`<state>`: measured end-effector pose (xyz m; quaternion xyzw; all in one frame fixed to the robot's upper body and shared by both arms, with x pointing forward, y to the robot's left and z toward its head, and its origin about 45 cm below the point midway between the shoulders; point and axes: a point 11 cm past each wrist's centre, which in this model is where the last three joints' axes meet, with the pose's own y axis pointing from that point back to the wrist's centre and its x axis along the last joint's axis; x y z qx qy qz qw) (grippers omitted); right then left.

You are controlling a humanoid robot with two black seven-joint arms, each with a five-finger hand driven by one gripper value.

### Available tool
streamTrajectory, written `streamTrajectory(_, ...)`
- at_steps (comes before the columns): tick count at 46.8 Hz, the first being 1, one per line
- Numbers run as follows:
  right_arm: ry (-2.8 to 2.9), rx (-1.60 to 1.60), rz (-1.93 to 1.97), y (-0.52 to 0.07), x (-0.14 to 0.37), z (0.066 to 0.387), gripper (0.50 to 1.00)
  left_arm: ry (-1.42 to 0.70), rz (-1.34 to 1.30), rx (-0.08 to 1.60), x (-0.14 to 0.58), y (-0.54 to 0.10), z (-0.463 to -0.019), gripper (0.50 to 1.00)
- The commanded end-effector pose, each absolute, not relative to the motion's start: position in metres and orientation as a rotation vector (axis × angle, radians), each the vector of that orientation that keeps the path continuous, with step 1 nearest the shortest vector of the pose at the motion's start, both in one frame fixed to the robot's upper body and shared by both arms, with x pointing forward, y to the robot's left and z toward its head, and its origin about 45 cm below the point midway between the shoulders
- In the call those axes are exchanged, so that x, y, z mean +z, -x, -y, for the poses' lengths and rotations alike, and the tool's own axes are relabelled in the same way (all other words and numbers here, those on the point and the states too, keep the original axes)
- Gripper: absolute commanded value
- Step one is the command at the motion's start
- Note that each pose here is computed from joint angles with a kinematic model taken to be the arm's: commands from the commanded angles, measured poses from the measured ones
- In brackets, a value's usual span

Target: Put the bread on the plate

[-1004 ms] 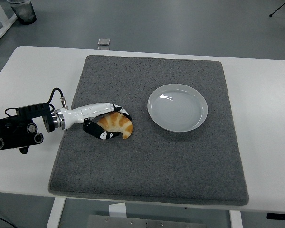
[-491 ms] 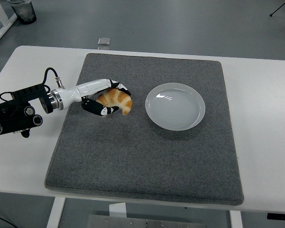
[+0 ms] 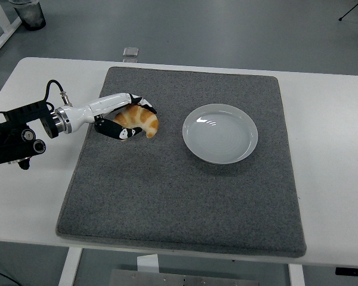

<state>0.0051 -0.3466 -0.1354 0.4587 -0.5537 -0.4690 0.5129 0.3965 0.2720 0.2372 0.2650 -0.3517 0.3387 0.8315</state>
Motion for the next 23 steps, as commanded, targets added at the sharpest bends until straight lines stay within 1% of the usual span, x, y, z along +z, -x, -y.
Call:
streamTrajectory(1, -1.103, -1.128, 1.332, -0.005, -0.135, 0.347, 0.954, -0.558, 0.767, 0.739, 0.249, -0.402, -0.277, 0.500)
streamTrajectory(11, -1.103, -1.128, 1.332, -0.005, -0.135, 0.347, 0.952, -0.549, 0.870, 0.773, 0.300, -0.422, -0.287, 0.500)
streamTrajectory(23, -1.104, -1.127, 1.331, -0.005, -0.135, 0.347, 0.952, -0.496, 0.981, 0.756, 0.363, -0.441, -0.269, 0.500)
